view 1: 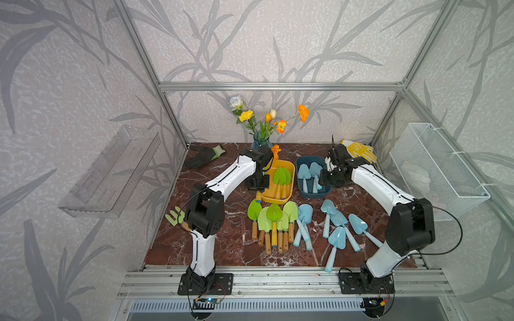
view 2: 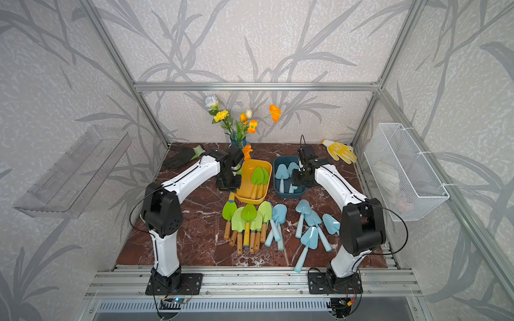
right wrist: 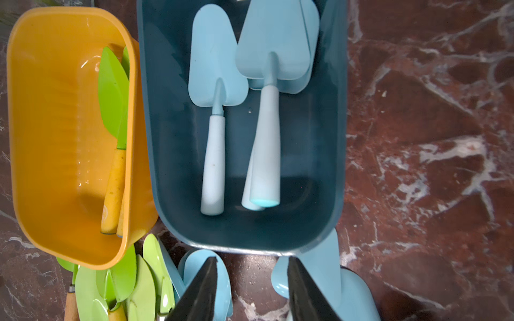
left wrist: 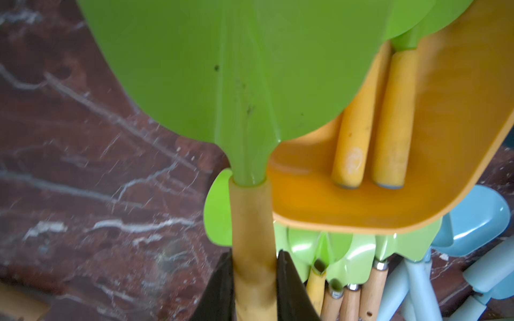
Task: Sort the small shovels by color and place them into the storage box
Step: Pick up the shovel from the center of the board, then place the shovel in the storage box.
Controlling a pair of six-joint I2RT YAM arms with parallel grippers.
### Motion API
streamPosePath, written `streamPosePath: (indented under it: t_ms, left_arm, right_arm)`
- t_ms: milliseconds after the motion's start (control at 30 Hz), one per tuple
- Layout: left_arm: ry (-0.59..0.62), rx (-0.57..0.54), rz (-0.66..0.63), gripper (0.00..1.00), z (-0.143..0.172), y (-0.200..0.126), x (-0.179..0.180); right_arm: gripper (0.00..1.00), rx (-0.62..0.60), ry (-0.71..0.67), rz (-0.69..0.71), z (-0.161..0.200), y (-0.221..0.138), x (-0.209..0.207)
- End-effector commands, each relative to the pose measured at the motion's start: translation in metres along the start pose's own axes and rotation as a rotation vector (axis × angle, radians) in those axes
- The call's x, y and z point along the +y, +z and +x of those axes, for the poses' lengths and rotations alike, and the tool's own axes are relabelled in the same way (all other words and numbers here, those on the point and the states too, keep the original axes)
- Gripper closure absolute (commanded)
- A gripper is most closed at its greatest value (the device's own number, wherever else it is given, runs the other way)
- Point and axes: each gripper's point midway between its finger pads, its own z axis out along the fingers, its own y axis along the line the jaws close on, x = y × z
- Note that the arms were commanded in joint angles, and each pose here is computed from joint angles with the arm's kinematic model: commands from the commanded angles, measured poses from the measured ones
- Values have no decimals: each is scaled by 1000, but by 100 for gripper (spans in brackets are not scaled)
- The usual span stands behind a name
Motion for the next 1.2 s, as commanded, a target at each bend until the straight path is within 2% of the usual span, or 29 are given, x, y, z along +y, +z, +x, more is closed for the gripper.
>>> streamPosePath:
  t_ms: [0, 233, 367, 533, 633, 800, 933, 1167]
  left_arm:
    - [70, 7, 40, 100, -19, -1, -21]
    - [101, -15, 55, 100, -59, 22, -41]
    - [103, 31, 50, 100, -60, 49, -44]
    - [86, 109, 76, 99, -46, 73, -50]
    - [84, 126, 75, 91, -39, 79, -51]
    - [79, 123, 84, 54, -34, 75, -54]
    - [75, 98, 104, 44, -36, 63, -57]
    - [62, -9, 90, 40, -48, 30, -54]
  right_arm:
    - [57, -14, 28, 40, 11, -14, -16]
    - [57, -31, 66, 84, 41, -33, -37]
    - [57, -35, 95, 114, 56, -40, -49]
    - [57, -32, 133, 134, 72, -40, -59]
    - [57, -11, 161, 132, 84, -36, -61]
    - [57, 40, 193, 66, 104, -23, -54]
    - [56, 71, 131, 23, 117, -18, -37]
    - [55, 183, -45, -9, 159, 0, 7]
